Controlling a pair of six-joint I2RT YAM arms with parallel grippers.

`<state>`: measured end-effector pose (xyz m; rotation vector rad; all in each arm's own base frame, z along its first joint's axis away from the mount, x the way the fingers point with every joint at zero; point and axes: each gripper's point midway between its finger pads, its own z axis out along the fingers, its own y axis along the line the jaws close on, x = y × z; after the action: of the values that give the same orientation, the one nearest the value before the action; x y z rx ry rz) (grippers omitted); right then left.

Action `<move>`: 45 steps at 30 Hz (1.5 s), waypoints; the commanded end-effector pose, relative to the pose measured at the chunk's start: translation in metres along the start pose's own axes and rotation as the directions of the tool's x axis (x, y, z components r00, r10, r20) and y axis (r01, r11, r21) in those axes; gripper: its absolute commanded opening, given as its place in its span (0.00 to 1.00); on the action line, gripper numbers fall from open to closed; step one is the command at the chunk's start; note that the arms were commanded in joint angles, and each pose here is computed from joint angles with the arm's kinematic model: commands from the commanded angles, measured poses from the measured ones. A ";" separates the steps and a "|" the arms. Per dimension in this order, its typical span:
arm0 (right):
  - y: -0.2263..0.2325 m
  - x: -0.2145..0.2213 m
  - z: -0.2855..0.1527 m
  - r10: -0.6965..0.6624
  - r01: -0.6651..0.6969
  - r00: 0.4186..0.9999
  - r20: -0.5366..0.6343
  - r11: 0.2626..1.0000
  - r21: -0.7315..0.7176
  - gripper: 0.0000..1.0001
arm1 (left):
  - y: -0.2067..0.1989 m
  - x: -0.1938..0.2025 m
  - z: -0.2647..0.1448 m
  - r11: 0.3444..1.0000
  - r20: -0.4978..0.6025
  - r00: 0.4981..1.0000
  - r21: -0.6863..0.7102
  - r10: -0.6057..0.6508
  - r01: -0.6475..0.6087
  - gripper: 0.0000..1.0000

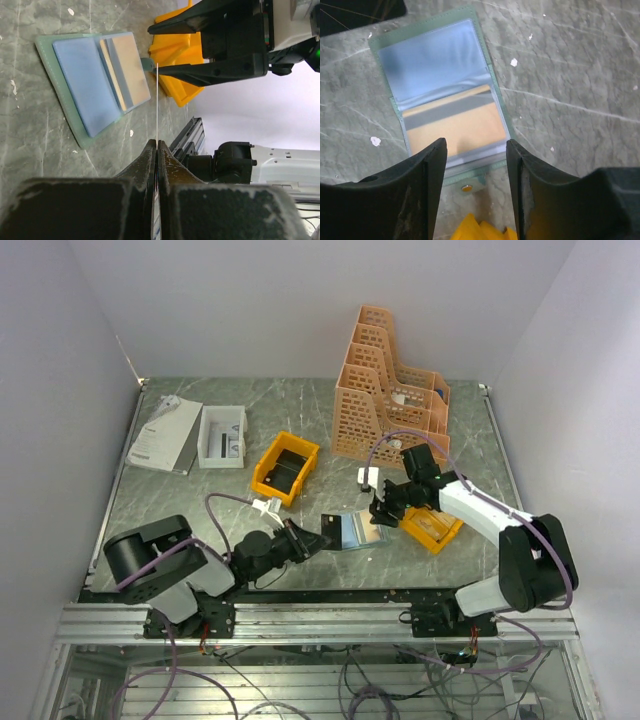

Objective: Put the credit cards into the card holder
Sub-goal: Insert the credit card into the card holder.

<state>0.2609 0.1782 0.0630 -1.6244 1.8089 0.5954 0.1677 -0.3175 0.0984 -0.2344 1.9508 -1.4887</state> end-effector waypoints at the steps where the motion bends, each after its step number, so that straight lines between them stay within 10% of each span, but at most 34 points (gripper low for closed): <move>1: 0.001 -0.005 0.009 0.029 -0.030 0.999 -0.014 1.000 -0.009 0.53 | -0.026 -0.013 0.011 0.995 0.065 0.998 0.103 -0.025 0.018 0.07; 45: -0.008 0.036 0.019 0.181 -0.179 0.963 -0.197 0.983 0.028 0.43 | 0.026 0.016 0.057 0.994 0.038 0.993 -0.015 -0.110 0.110 0.07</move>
<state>0.2724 0.1701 0.0298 -1.5615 2.0790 0.5221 0.1912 -0.3529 0.0309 -0.3875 2.0585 -1.4384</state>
